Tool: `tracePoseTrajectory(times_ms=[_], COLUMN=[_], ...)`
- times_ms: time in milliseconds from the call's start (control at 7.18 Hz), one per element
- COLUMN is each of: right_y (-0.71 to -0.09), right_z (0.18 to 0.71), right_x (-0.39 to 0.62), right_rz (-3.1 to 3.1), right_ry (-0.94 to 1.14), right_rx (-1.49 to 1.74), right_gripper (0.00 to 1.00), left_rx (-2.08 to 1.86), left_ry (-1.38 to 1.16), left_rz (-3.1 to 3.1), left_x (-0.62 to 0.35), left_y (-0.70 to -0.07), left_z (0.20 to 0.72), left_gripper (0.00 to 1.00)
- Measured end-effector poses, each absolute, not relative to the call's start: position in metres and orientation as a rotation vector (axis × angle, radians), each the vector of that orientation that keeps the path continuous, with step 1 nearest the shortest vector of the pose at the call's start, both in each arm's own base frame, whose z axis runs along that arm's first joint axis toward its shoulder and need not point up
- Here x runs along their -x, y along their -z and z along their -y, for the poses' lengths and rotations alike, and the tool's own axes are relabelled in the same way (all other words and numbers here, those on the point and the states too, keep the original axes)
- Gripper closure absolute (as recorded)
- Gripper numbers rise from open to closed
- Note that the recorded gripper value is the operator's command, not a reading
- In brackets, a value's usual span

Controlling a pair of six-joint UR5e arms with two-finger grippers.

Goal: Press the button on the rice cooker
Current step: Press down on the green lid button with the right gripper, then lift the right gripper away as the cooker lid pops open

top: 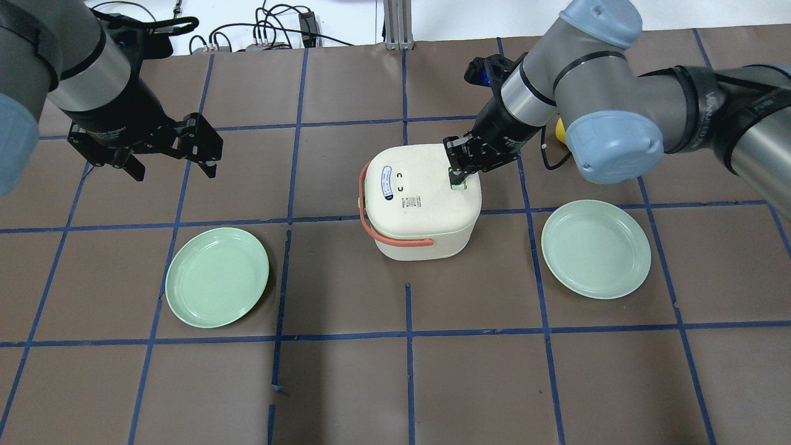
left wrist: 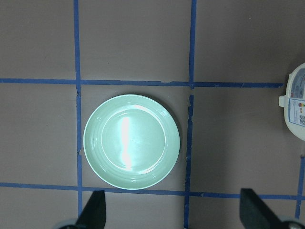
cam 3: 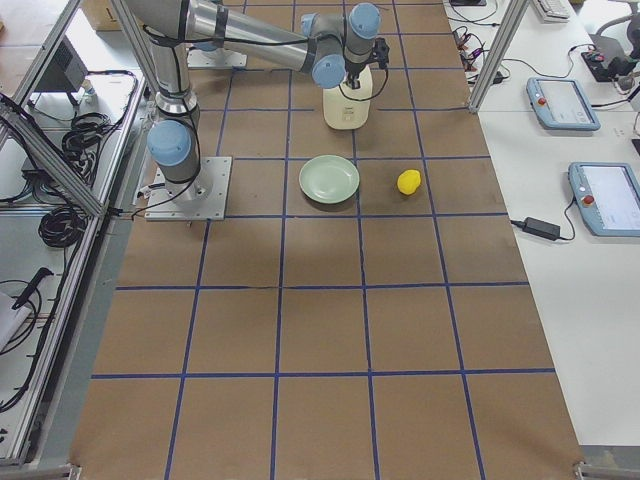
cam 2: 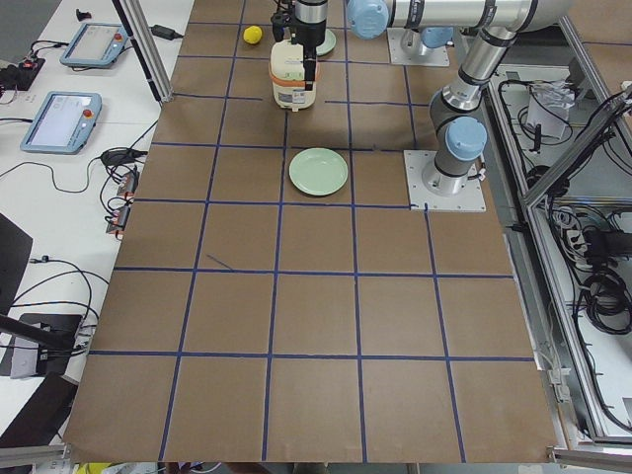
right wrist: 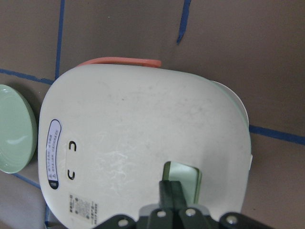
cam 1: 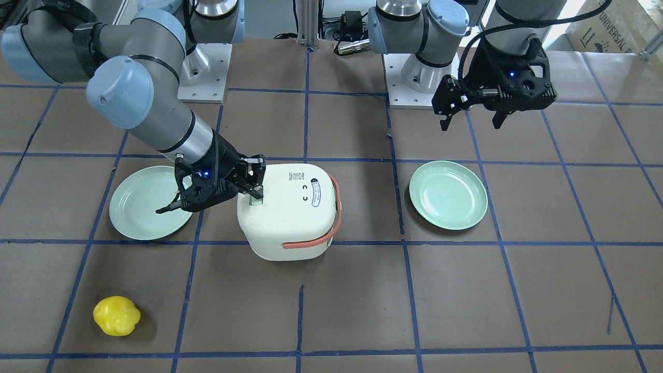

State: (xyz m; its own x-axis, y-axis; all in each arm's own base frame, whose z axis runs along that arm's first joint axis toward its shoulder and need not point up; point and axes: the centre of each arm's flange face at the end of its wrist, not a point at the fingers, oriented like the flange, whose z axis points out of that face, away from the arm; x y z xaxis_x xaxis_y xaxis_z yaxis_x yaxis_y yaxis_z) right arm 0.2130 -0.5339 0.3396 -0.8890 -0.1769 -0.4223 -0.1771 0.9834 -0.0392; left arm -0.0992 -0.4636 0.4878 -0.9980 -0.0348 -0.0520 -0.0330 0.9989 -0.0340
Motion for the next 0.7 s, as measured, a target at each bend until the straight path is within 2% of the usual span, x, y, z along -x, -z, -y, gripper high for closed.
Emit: tracePoseTrajectory(times_ms=[139,278,418,557,696], right_y=[-0.343,-0.350,-0.357,-0.363,-0.371], right_z=[0.535,0.536,0.537,0.537,0.535], right_x=[-0.213,-0.213,-0.214,-0.214,-0.215], right_rz=[-2.693,-2.695,-2.697,-2.701,-2.707], right_ry=[0.008,0.023,0.033,0.045,0.065], right_rx=[0.253,0.254,0.252,0.253,0.256], right_gripper=[0.84,0.67,0.26,0.01,0.00], left_rx=[0.053,0.053,0.053,0.053,0.053], left_ry=[0.050,0.049,0.050,0.051,0.051], left_rz=[-3.088,-3.088,-3.088,-3.088,-3.088], left_x=[0.099,0.099,0.099,0.099,0.099], left_y=[-0.488,-0.488,-0.488,-0.488,-0.488], left_z=[0.464,0.464,0.464,0.464,0.464], left_gripper=[0.00,0.00,0.00,0.00,0.00])
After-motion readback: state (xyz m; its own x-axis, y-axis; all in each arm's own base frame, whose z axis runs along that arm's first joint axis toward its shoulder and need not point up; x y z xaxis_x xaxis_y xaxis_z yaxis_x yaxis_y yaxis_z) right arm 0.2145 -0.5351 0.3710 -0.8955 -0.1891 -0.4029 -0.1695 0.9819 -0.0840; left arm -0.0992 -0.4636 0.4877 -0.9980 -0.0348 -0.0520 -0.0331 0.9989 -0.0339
